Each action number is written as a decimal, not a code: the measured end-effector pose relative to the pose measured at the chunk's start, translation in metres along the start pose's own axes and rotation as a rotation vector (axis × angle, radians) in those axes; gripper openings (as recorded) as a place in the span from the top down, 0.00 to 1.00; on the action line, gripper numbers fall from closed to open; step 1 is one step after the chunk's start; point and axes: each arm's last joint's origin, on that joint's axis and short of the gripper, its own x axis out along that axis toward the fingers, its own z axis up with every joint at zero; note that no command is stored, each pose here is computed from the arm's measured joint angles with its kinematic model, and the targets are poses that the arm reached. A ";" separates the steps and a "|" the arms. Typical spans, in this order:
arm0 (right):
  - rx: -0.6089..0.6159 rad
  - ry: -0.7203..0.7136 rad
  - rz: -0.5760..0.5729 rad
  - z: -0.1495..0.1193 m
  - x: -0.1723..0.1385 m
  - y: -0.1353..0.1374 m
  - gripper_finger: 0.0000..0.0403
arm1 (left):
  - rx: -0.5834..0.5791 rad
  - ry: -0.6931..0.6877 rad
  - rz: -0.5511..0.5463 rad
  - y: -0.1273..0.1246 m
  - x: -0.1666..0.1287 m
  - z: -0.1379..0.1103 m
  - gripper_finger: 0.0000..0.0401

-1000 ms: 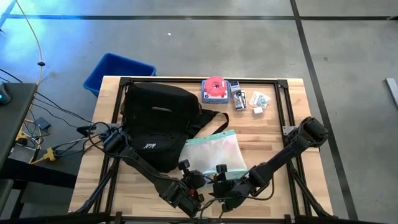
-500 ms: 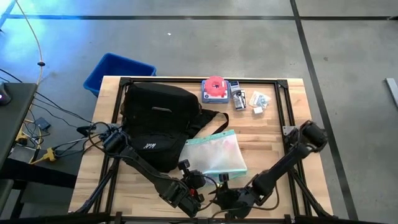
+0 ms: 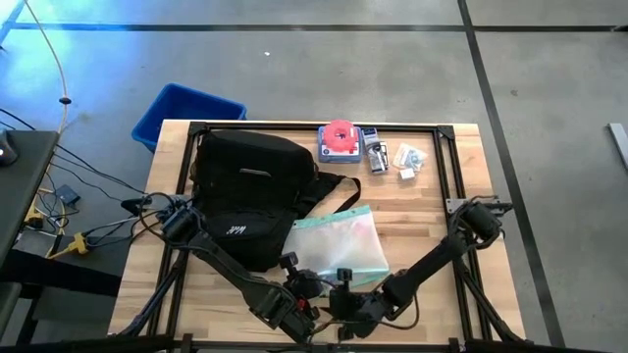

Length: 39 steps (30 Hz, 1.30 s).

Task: Unpack backpack
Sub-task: Put the scented candle into the zip bag

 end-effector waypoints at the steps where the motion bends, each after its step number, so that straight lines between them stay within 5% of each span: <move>1: 0.003 0.001 -0.002 0.000 0.001 -0.001 0.72 | 0.000 0.000 0.000 0.000 0.000 0.000 1.00; 19: 0.009 0.001 -0.068 -0.001 0.000 -0.004 0.72 | 0.007 0.000 -0.005 -0.001 -0.002 -0.002 1.00; 24: 0.031 0.052 0.025 0.000 0.004 -0.007 0.73 | 0.007 -0.001 -0.005 -0.001 -0.002 -0.002 1.00; 30: 0.035 0.182 0.176 -0.004 0.008 -0.012 0.80 | 0.007 -0.001 -0.005 -0.001 -0.002 -0.002 1.00; 39: 0.043 0.344 0.081 -0.015 0.002 -0.018 0.94 | 0.009 0.000 -0.004 -0.001 -0.002 -0.002 1.00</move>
